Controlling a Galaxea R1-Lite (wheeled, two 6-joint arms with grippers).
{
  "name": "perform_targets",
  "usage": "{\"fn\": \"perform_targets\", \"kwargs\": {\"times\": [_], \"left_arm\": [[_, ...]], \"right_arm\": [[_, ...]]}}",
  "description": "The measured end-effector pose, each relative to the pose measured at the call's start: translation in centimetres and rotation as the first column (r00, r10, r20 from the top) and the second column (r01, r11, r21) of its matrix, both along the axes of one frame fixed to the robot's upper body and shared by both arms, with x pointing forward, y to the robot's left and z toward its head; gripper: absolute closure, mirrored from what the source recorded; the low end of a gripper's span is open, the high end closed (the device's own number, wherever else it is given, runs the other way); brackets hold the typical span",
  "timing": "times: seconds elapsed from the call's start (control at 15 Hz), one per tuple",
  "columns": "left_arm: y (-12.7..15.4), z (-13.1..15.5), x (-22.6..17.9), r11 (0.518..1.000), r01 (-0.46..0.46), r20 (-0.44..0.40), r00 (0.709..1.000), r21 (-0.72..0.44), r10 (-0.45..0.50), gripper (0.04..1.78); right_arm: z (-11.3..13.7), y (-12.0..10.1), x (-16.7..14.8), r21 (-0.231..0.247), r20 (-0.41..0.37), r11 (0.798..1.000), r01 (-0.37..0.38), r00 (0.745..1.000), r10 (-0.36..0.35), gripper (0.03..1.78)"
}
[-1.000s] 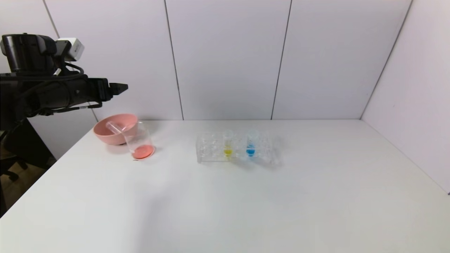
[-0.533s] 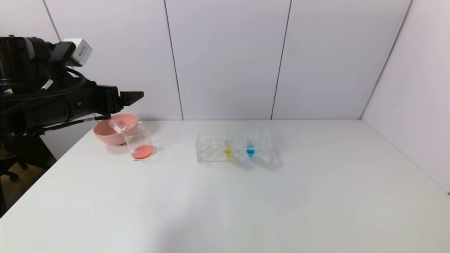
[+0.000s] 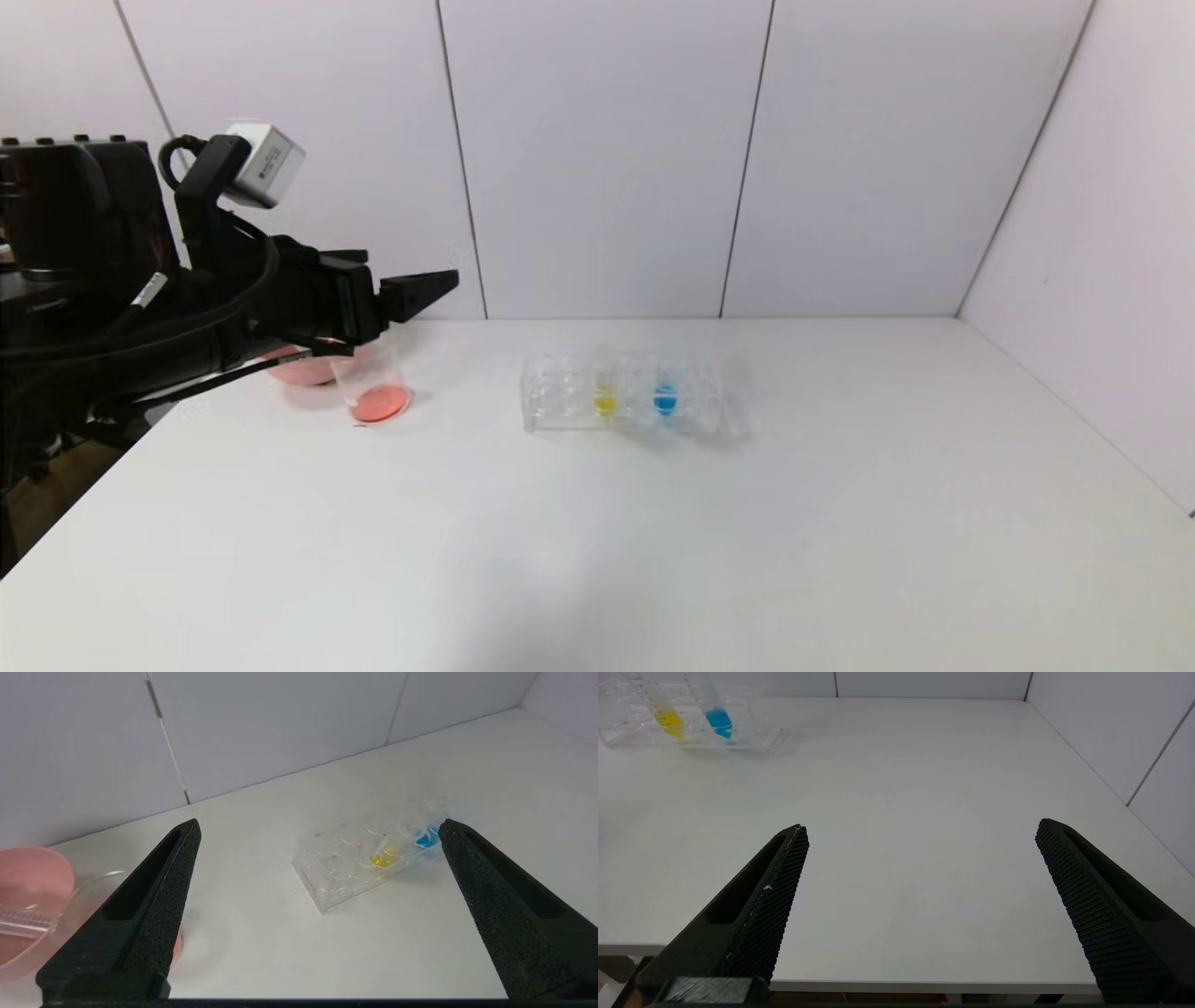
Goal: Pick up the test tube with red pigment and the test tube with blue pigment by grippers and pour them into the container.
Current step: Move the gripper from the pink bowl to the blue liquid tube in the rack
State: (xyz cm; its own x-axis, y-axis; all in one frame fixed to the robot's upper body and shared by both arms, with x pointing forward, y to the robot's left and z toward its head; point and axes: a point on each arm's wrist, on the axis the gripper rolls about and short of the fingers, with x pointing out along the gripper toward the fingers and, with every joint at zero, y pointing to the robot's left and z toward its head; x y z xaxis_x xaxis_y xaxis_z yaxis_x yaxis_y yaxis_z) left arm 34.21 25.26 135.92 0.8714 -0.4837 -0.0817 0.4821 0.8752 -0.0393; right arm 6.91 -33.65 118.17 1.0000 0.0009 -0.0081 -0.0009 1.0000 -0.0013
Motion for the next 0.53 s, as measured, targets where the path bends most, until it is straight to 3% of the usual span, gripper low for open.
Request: {"fn": "perform_targets", "kwargs": {"times": [0.27, 0.53], "left_arm": [[-1.1, -1.1, -0.8, 0.99, 0.141, -0.023, 0.99, -0.005, -0.141, 0.04], [-2.8, -2.5, -1.5, 0.964, 0.267, -0.074, 0.961, -0.005, -0.266, 0.04]], "right_arm": [[0.0, 0.0, 0.0, 0.0, 0.0, 1.0, 0.0, 1.0, 0.0, 0.04], [0.0, 0.0, 0.0, 0.0, 0.0, 1.0, 0.0, 1.0, 0.0, 0.04]]}}
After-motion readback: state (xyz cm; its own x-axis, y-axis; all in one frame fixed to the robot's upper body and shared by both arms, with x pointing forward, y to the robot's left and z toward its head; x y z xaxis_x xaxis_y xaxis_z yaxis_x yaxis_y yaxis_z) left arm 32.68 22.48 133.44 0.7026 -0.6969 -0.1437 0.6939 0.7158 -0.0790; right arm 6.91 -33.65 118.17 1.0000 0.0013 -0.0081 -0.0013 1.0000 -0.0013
